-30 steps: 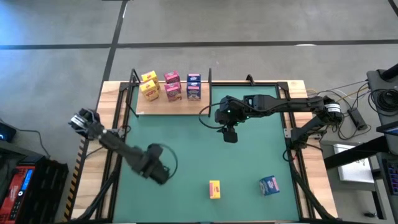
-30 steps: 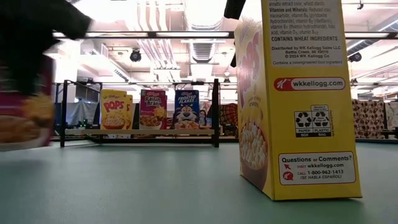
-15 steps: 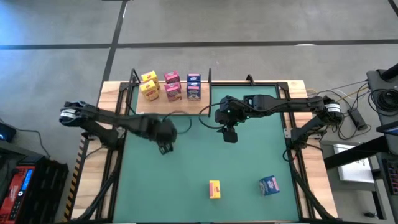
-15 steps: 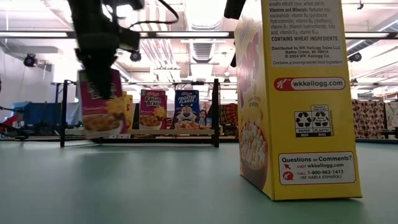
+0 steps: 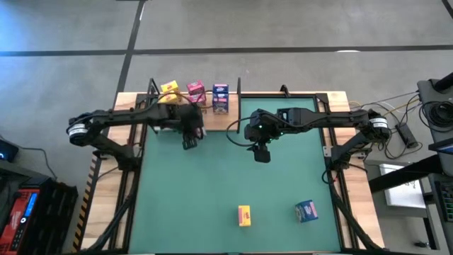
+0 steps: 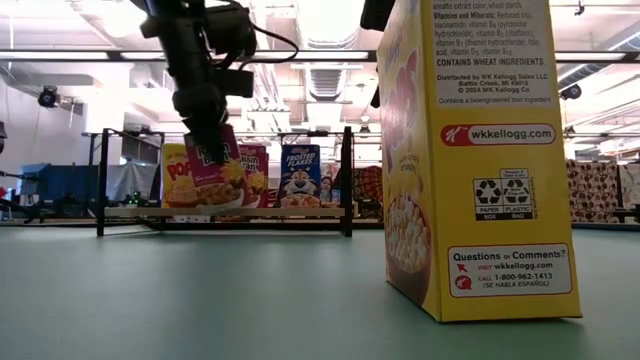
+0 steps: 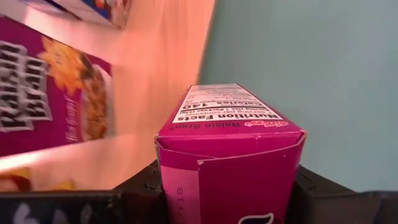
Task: Stack cereal on shelf
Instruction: Put the pink cereal box on the shelf aligned with the other pink cereal boxes
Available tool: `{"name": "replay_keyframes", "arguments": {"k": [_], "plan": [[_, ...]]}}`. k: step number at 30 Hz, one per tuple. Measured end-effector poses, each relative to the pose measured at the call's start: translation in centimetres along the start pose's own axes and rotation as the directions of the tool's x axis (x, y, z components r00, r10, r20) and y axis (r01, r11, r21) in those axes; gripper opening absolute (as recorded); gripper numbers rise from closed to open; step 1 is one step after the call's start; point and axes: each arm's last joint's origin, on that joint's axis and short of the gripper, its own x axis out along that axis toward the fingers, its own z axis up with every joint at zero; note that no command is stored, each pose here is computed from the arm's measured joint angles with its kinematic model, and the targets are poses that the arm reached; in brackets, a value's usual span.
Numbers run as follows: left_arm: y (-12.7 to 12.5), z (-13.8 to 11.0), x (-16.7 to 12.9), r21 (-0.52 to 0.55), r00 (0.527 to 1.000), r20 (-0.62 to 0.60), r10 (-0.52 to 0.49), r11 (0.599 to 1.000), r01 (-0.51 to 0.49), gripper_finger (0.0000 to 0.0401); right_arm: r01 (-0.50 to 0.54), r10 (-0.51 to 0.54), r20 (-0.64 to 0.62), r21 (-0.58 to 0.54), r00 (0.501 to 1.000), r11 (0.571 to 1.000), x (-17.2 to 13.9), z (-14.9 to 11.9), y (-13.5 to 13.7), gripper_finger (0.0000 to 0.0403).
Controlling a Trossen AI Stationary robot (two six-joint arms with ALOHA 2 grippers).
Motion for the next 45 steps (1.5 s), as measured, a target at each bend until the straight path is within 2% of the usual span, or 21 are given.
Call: {"name": "replay_keyframes", "arguments": {"k": [7, 13, 17, 27, 38, 45], "plan": [[1.9, 1.1, -0.4, 0.112, 0.999, 0.025, 0.029, 0.993, -0.032, 0.0145, 0.0, 0.0, 0.0, 0.0, 1.0, 1.0, 0.0, 0.0, 0.0, 0.0216], [3.7, 2.0, 0.3, 0.146, 0.999, 0.003, 0.048, 0.988, -0.048, 0.0145, 0.0, 0.0, 0.0, 0.0, 1.0, 1.0, 0.0, 0.0, 0.0, 0.0216], [4.5, 2.5, 1.0, 0.152, 0.999, -0.026, 0.026, 0.988, -0.022, 0.0145, 0.0, 0.0, 0.0, 0.0, 1.0, 1.0, 0.0, 0.0, 0.0, 0.0217], [5.2, 3.8, 1.5, 0.185, 0.991, -0.133, -0.004, 0.982, 0.029, 0.0145, 0.0, 0.0, 0.0, 0.0, 1.0, 1.0, 0.0, 0.0, 0.0, 0.0217], [5.5, 3.6, 2.0, 0.199, 0.99, -0.136, 0.024, 0.98, 0.004, 0.0183, 0.0, 0.0, 0.0, 0.0, 1.0, 1.0, 0.0, 0.0, 0.0, 0.0217], [5.8, 3.8, 2.2, 0.196, 0.993, -0.109, 0.04, 0.98, -0.018, 0.0186, 0.0, 0.0, 0.0, 0.0, 1.0, 1.0, 0.0, 0.0, 0.0, 0.0217]]}}
